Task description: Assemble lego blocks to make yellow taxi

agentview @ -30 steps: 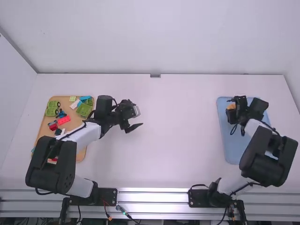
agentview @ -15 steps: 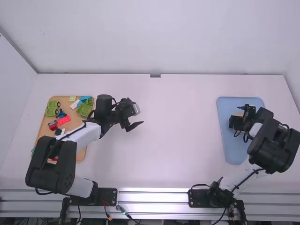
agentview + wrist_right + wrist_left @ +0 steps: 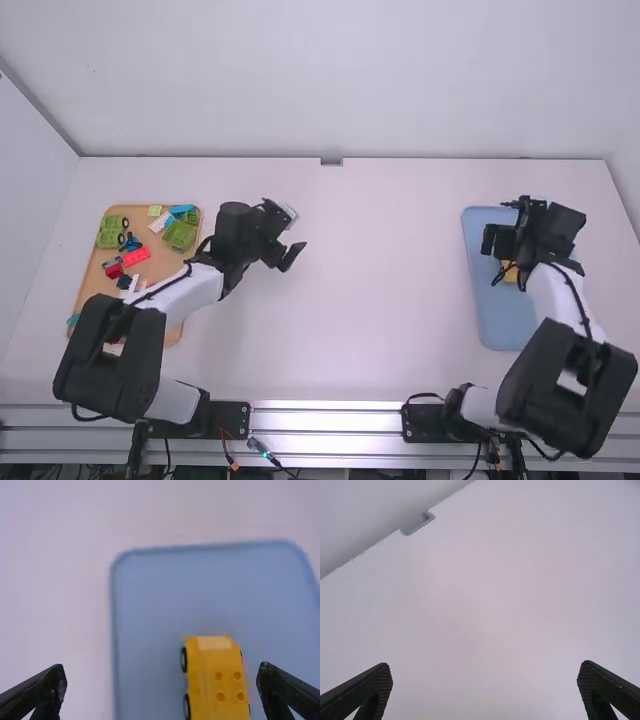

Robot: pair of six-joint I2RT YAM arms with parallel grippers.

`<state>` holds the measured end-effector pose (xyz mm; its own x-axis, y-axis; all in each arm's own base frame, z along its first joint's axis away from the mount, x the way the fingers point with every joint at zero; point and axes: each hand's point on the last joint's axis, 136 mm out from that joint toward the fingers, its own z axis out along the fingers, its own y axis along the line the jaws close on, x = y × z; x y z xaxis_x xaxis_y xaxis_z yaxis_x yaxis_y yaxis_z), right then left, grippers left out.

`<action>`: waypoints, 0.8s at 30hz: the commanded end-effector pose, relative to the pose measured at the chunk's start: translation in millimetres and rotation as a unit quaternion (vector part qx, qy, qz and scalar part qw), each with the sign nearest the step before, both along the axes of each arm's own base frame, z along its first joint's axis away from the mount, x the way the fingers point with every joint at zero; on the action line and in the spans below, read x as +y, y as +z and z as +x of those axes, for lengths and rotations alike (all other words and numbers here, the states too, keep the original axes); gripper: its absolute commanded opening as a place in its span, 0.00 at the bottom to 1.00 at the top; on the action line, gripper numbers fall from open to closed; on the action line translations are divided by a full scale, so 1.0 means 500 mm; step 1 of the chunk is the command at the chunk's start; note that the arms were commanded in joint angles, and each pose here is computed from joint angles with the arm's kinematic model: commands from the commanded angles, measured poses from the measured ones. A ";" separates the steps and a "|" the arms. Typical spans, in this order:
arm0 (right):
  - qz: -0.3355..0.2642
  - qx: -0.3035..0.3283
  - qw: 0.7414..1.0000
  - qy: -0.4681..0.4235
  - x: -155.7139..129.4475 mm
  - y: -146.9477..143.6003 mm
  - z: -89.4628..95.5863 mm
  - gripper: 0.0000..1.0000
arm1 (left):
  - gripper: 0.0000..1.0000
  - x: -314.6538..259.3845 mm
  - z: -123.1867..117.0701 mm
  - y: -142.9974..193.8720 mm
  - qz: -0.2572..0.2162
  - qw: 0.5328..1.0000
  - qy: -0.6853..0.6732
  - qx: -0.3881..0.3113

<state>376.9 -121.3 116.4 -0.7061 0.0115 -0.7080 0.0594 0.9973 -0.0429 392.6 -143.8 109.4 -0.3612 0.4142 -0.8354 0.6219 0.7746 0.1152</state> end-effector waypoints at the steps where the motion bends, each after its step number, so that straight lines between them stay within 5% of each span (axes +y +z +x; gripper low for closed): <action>1: -0.003 -0.014 1.000 0.007 0.052 0.045 -0.003 0.99 | 0.99 0.030 0.020 0.076 -0.042 0.995 0.092 -0.010; 13: -0.005 -0.064 0.982 0.177 0.359 0.158 -0.049 0.99 | 0.99 0.068 -0.100 0.203 -0.055 0.991 0.119 -0.003; 24: 0.012 -0.129 0.991 0.047 0.248 0.179 -0.064 0.86 | 0.86 0.210 -0.106 0.217 -0.092 0.958 0.265 -0.055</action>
<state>350.3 15.7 203.8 -0.5160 -0.0969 -0.8511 -0.1033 0.9934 -0.0505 343.7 -60.9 217.8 -0.3896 0.0985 -0.9157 0.2304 0.9731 0.0066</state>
